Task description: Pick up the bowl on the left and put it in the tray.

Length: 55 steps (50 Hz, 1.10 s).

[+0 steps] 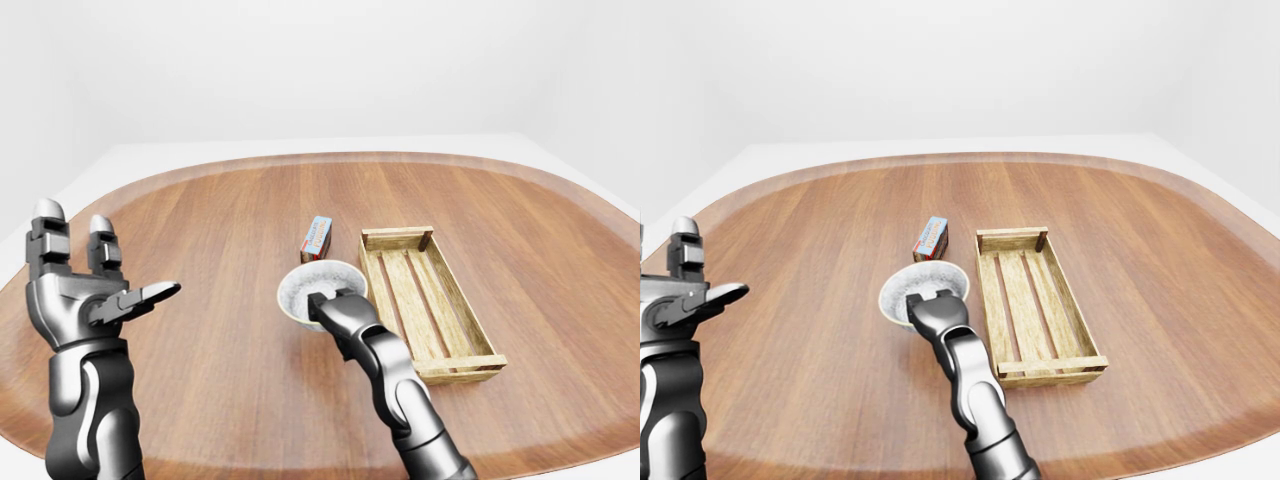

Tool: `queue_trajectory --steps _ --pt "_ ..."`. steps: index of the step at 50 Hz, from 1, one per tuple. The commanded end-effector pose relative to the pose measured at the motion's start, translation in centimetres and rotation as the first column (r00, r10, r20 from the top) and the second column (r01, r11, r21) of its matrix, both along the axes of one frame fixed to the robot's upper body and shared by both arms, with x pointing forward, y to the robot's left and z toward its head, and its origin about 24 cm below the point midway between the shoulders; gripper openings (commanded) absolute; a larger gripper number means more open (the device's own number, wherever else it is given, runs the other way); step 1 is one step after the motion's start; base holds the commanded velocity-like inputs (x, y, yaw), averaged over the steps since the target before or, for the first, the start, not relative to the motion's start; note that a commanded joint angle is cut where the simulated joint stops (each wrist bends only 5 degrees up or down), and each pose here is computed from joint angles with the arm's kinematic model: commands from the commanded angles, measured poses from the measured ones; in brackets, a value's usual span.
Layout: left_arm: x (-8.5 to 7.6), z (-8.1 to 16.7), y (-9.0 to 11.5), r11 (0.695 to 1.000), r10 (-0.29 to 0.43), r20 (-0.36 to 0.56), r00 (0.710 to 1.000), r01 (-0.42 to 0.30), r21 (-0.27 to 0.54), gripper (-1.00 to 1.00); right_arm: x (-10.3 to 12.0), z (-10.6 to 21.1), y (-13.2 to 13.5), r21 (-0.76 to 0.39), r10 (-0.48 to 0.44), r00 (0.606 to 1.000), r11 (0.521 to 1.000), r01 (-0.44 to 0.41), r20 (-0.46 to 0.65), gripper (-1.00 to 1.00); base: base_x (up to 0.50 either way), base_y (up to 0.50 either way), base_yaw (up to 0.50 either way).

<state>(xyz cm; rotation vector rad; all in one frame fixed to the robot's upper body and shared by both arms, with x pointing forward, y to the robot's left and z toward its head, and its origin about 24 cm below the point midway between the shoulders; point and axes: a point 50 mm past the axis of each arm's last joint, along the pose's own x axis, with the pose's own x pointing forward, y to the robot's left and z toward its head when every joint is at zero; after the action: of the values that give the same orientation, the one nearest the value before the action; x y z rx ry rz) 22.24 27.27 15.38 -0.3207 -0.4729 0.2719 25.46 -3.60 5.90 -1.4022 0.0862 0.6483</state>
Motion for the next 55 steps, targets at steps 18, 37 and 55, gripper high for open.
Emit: queue_trajectory --steps 18,37,55 --pt "-0.1 0.0 0.1 1.000 0.005 0.002 1.000 -0.005 -0.005 1.00 2.5 11.4 -6.6 0.082 -0.205 0.892 0.979 0.188 0.404 -1.00 0.00 0.00 0.00" --pt "-0.2 0.1 0.1 1.000 0.004 0.005 1.000 -0.004 -0.004 1.00 5.4 12.3 -12.3 0.111 -0.282 0.888 0.959 0.260 0.362 -1.00 0.00 0.00 0.00" --pt "-0.1 0.1 -0.1 1.000 0.001 0.003 1.000 -0.001 0.001 1.00 7.2 8.9 -14.5 0.117 -0.323 0.926 0.945 0.305 0.197 -1.00 0.00 0.00 0.00"
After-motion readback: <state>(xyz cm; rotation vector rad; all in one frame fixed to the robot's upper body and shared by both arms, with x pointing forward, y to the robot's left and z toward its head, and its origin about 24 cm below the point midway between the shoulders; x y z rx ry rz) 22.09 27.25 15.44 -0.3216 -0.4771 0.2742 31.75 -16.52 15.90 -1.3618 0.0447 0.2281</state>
